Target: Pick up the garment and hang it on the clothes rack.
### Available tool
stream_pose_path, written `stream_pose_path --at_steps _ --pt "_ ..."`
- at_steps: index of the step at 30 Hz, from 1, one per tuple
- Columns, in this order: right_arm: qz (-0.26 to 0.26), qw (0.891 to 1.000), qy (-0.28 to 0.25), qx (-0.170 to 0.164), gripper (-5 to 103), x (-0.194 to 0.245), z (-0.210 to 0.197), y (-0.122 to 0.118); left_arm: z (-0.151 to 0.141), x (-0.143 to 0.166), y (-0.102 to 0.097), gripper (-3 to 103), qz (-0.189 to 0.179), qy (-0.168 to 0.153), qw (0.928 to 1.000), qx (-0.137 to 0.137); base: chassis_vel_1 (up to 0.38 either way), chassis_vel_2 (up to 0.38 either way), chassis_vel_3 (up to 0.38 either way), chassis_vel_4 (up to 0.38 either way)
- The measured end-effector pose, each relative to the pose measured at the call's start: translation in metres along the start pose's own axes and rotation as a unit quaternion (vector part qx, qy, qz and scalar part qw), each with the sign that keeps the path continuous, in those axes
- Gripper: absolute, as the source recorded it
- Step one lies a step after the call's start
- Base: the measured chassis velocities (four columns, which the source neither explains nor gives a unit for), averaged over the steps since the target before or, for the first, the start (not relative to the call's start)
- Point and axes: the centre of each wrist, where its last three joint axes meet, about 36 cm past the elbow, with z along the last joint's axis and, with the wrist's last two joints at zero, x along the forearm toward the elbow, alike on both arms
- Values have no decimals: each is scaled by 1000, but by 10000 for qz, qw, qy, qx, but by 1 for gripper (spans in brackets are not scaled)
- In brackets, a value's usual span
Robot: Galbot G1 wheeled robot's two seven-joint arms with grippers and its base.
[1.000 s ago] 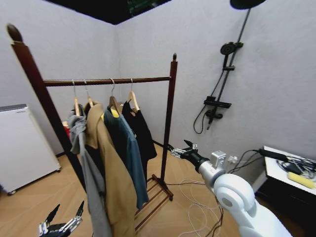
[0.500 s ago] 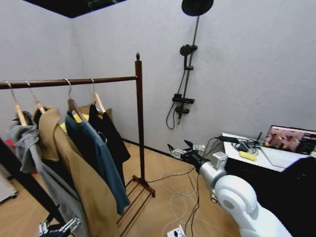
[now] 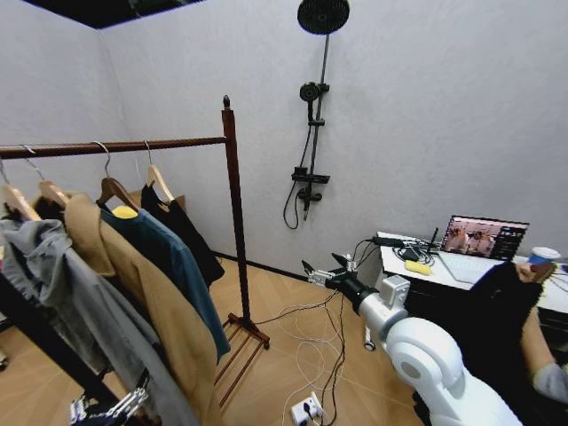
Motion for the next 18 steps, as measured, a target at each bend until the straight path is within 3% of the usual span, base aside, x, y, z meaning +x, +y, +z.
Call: stream_pose_path --at_steps 18 --pt "8 10000 34 0 100 -3 5 2 0 0 0 100 0 0 10000 0 49 -151 -143 59"
